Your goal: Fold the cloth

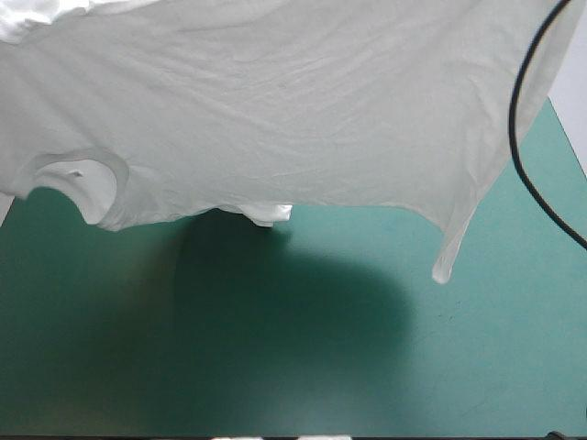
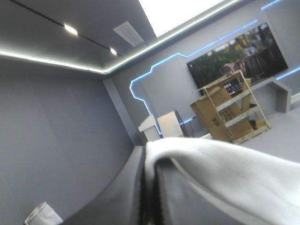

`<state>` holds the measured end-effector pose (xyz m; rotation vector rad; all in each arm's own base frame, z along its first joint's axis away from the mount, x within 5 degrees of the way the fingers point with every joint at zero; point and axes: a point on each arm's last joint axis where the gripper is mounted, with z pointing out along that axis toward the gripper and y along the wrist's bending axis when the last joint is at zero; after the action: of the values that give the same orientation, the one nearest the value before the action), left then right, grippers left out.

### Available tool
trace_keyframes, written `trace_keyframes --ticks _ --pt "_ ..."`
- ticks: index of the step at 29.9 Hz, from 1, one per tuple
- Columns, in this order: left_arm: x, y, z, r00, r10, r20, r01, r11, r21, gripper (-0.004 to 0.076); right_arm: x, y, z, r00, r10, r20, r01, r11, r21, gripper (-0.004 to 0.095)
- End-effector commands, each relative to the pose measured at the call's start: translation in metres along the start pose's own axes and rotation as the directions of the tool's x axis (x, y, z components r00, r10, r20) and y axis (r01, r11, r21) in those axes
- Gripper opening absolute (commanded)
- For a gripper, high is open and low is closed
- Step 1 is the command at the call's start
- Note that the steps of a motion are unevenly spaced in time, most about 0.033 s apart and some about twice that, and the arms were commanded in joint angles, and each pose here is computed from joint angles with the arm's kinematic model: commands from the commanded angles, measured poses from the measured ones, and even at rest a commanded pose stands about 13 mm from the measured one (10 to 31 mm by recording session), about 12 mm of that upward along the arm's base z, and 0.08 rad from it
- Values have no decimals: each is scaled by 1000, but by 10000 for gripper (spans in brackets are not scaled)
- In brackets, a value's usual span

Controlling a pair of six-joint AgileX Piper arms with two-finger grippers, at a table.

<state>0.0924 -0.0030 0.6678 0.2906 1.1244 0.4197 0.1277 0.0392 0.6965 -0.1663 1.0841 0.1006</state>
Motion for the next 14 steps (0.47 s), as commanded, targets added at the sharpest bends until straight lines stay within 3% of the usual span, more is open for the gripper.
trace_keyframes --ticks 1,6,14 --pt "-22 15 -18 991 -16 133 25 998 -65 20 -25 -9 -22 991 -20 135 17 1000 24 -17" --pt "-20 12 -14 993 -36 115 41 998 -39 19 -22 -8 -19 993 -19 119 17 1000 18 -17" --pt "33 -32 50 993 -29 -119 39 995 88 20 39 17 41 996 -59 -73 57 998 -23 -17"
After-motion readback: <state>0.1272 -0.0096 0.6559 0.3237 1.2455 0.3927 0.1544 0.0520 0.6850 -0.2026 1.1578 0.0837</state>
